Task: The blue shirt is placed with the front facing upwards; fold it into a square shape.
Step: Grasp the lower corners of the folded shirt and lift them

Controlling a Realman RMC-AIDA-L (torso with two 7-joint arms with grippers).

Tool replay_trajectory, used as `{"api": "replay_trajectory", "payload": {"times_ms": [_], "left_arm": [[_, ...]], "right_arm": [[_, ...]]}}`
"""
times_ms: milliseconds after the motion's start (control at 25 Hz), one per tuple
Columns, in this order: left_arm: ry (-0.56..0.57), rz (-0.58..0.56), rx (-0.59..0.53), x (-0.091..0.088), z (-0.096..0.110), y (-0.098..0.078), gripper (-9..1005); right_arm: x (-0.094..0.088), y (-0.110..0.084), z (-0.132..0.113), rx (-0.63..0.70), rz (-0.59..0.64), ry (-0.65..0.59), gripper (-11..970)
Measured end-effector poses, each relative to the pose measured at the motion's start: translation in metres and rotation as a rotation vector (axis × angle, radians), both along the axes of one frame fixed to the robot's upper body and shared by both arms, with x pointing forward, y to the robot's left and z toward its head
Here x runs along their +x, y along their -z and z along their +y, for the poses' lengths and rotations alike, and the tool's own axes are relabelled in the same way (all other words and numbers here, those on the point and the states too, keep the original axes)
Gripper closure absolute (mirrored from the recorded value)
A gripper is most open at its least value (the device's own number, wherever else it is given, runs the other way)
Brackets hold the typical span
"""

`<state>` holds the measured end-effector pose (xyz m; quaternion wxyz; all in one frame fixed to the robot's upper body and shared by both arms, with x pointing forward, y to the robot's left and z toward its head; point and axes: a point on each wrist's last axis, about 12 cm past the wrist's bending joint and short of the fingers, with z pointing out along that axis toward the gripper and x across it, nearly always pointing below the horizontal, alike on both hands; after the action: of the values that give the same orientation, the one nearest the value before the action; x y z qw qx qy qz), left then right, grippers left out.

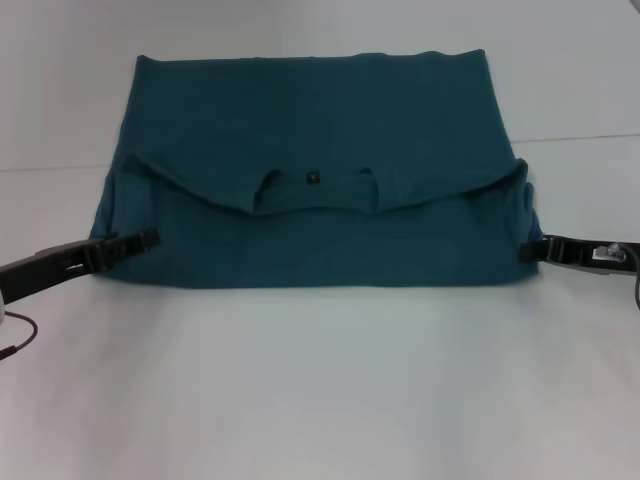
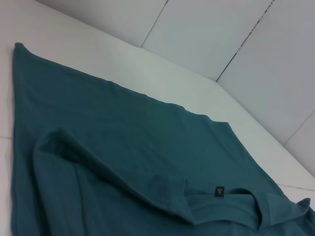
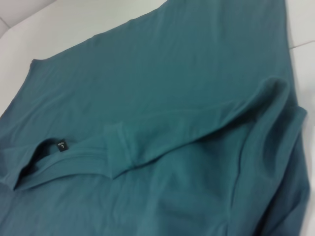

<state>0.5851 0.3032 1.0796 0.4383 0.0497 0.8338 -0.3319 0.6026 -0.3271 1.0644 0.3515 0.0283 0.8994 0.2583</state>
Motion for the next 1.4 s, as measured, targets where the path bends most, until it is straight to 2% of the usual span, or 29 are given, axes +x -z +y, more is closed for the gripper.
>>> {"api": "replay_trajectory", "payload": {"times_ms": [600, 1000, 1400], "left_arm": [[-0.006, 0.003, 0.004, 0.0, 0.0, 0.002, 244], [-0.14, 0.014, 0.096, 0.007, 0.013, 0.011, 245], [-0.148, 0.024, 0.184, 0.018, -0.002, 0.021, 245]], "right_arm": [[-0.005, 0.003, -0.007, 0.007, 0.007, 0.02, 953], [-0.004, 0.0, -0.004, 0.027, -0.008, 0.013, 952], [-0.001, -0.002, -0.002, 0.033, -0.011, 0.013, 952]]}}
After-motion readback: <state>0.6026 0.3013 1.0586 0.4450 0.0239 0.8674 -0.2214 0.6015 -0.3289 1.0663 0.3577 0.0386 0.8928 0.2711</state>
